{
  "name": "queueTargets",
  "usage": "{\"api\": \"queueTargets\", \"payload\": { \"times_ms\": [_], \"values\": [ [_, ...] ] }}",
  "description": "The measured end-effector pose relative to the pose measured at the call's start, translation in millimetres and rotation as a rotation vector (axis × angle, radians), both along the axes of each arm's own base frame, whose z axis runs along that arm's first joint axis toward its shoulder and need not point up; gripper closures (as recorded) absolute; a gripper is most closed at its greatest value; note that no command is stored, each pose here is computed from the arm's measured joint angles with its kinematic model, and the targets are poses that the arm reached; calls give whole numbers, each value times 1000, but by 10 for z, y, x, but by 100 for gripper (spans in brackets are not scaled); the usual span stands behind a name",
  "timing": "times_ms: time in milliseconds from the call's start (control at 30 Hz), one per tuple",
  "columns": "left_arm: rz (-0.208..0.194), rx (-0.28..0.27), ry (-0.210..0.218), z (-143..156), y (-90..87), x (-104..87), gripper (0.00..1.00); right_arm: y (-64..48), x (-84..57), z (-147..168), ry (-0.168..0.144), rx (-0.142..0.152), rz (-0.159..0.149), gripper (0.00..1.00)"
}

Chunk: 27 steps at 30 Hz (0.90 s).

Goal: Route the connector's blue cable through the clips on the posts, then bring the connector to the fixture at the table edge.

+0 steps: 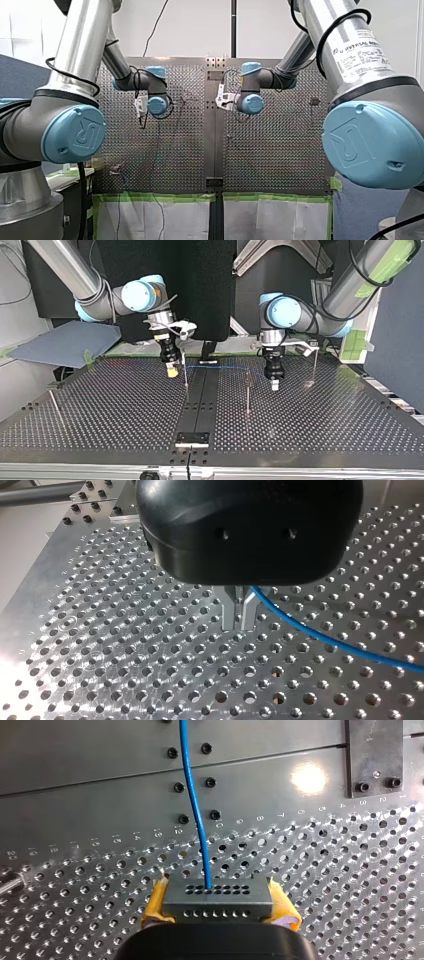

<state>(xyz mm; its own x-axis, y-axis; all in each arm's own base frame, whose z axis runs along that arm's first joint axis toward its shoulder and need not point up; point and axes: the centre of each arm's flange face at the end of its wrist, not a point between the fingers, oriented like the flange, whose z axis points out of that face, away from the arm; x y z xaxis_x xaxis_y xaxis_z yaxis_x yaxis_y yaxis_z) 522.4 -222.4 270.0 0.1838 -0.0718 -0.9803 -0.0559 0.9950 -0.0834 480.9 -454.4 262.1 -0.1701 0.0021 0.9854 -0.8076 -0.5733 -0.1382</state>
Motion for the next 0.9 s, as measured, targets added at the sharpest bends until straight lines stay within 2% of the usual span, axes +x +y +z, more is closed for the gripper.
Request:
{"api": "queueTargets", "payload": {
  "times_ms": [367,700,767,900],
  "values": [
    [-7,-1,-1,39,38,82,91,-86,-39,46,1,-3,-11,100],
    [-10,1,28,-75,52,185,91,-220,-128,102,6,-2,-33,100],
    [-10,1,30,-77,57,192,88,-237,-145,100,7,-1,-36,100],
    [-16,1,31,-75,55,197,74,-260,-170,96,10,2,-40,100]
  ]
}}
